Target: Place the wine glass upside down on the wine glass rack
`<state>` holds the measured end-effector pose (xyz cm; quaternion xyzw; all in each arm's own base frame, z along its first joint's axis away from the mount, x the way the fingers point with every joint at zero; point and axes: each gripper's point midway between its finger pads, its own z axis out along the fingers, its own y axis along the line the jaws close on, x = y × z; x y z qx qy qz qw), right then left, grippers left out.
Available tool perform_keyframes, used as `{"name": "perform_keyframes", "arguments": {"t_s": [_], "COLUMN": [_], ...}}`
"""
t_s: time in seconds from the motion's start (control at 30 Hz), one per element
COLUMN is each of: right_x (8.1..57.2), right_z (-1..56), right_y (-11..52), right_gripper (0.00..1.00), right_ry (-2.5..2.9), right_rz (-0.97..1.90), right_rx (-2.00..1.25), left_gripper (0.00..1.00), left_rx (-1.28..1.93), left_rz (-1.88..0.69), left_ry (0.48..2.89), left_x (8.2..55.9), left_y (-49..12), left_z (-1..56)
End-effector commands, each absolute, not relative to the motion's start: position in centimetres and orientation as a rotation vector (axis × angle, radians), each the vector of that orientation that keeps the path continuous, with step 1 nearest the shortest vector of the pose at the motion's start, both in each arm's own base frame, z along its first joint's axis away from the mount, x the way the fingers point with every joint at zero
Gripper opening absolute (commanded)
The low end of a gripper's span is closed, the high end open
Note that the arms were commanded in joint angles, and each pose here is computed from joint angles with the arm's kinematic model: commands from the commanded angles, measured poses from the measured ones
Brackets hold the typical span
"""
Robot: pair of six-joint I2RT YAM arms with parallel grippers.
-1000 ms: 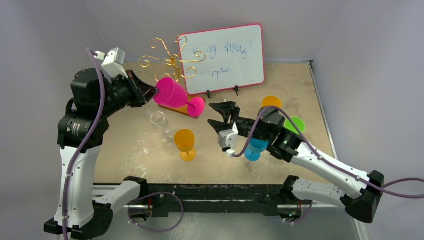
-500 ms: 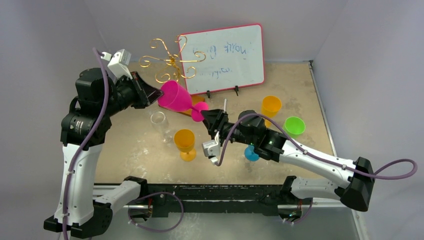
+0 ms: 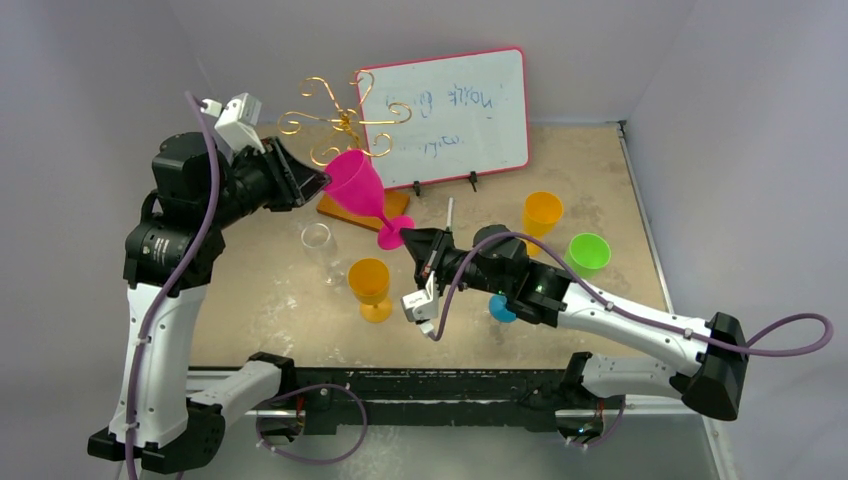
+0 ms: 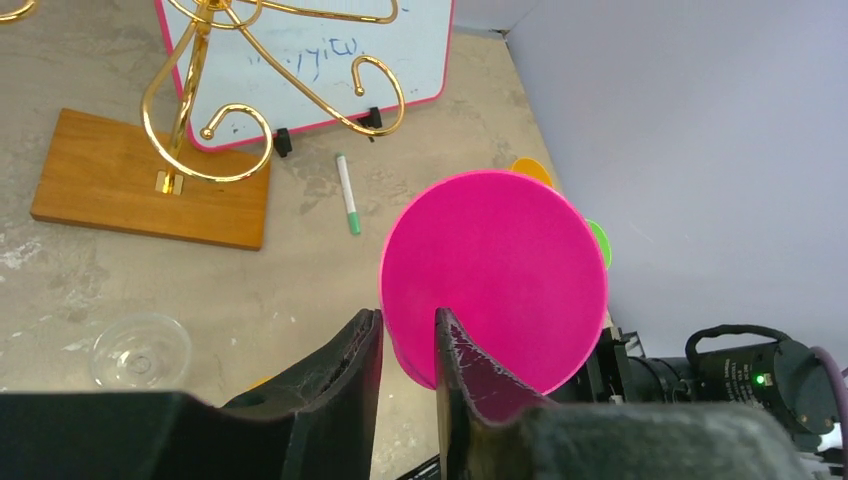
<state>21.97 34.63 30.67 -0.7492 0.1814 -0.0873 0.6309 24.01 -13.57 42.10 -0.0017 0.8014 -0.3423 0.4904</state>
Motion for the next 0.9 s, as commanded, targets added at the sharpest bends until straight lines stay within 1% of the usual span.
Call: {"name": "perform_keyframes", "arguments": {"t_s": [0.0,0.1,0.13,0.17,0.33,0.37,0.5,0.73,0.87], "right_x": [22.9,22.7,22.6,22.5,22.4,22.4,21.7,21.5,21.9], "right_z": [35.4,35.5,35.5,35.4,34.7,36.1,37.8,43.2,45.2], "right_y": [33.4,33.2,33.2,33.2,33.3,33.4,33.7,34.4,34.8], "right_gripper": [0.00,0.00,0.00,0.00,0.00,0.00,0.00,0.00,0.00], "right_ry": [0.424,0.431,0.439,0.448,0.537,0.548,0.604,0.825,0.972], "right_rz": [-0.278,-0.264,-0.251,-0.241,-0.155,-0.134,0.001,0.377,0.571], "right_rx": [-1.581,-1.578,-1.577,-1.578,-1.558,-1.523,-1.423,-1.061,-0.881], "left_gripper": [0.32,0.51,0.59,0.62,0.67,0.67,0.69,0.70,0.70], "left_rx": [-0.002,-0.035,-0.040,-0.038,-0.030,-0.018,0.055,0.169,0.204], "left_rz": [-0.782,-0.704,-0.685,-0.682,-0.685,-0.691,-0.723,-0.829,-0.867], "left_ry": [1.886,1.843,1.819,1.798,1.703,1.695,1.682,1.639,1.631], "left_x": [23.8,24.2,24.4,24.4,24.0,23.9,23.5,22.5,22.3], "left_y": [-12.8,-11.6,-11.2,-11.1,-10.9,-11.0,-11.9,-13.8,-14.5], "left_z": [43.6,44.4,44.7,45.0,46.3,46.4,46.3,46.4,46.3]}}
